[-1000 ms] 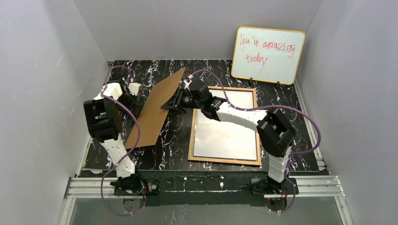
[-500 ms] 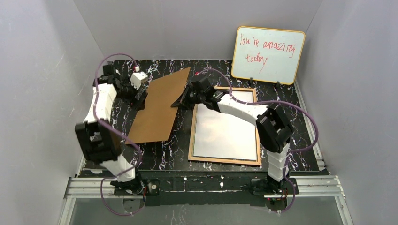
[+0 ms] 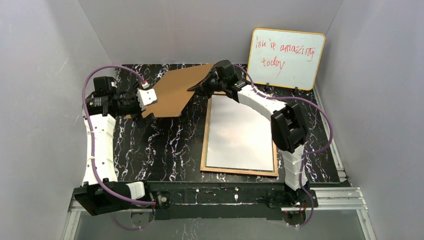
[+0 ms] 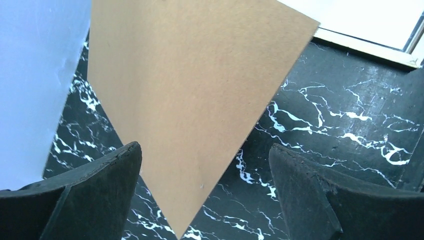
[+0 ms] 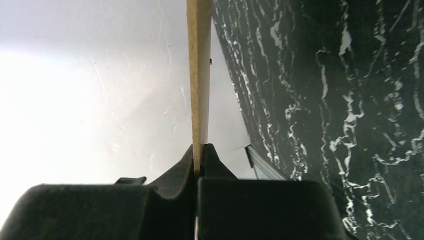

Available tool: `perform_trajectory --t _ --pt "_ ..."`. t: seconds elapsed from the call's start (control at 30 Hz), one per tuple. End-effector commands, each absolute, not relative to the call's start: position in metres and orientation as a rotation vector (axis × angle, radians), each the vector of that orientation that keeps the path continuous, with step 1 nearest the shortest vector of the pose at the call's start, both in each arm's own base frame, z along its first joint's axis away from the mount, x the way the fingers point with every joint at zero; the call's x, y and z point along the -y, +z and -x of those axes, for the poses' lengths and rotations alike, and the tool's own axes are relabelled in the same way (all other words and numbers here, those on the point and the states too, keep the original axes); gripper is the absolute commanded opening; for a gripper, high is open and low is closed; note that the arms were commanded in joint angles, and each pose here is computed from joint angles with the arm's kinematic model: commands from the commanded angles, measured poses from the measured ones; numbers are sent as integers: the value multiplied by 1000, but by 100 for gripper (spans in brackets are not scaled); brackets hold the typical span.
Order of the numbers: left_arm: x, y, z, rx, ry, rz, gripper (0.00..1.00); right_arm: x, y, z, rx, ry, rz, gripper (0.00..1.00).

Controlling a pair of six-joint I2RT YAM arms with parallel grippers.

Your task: Put the photo into the frame

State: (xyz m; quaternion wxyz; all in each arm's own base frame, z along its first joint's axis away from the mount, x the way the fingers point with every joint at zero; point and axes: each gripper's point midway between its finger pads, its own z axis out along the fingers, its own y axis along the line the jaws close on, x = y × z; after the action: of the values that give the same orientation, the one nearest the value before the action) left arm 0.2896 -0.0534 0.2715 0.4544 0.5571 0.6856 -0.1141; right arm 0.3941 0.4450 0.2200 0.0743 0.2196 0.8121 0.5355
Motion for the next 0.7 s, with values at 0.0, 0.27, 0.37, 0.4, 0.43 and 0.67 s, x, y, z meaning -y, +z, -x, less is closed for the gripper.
perform_trajectory --t 0.0,0.27,0.37,0.4,0.43,0.67 --pt "72 283 -262 -1507 -283 -1484 96 -460 309 -373 -2266 1931 -518 1" --pt "72 293 -264 -1374 -122 -1555 90 -463 320 -354 -2206 2069 -569 1" --pt "73 286 -259 -1356 -97 -1620 89 -467 326 -352 -2176 2114 -573 1" --pt "74 283 -257 -1350 -93 -1641 89 -469 328 -350 -2171 2125 -570 1" --pt "75 282 -255 -1349 -93 -1652 89 -470 328 -350 -2169 2131 -572 1" --pt "74 271 -248 -1350 -91 -1749 86 -474 326 -348 -2161 2157 -588 1"
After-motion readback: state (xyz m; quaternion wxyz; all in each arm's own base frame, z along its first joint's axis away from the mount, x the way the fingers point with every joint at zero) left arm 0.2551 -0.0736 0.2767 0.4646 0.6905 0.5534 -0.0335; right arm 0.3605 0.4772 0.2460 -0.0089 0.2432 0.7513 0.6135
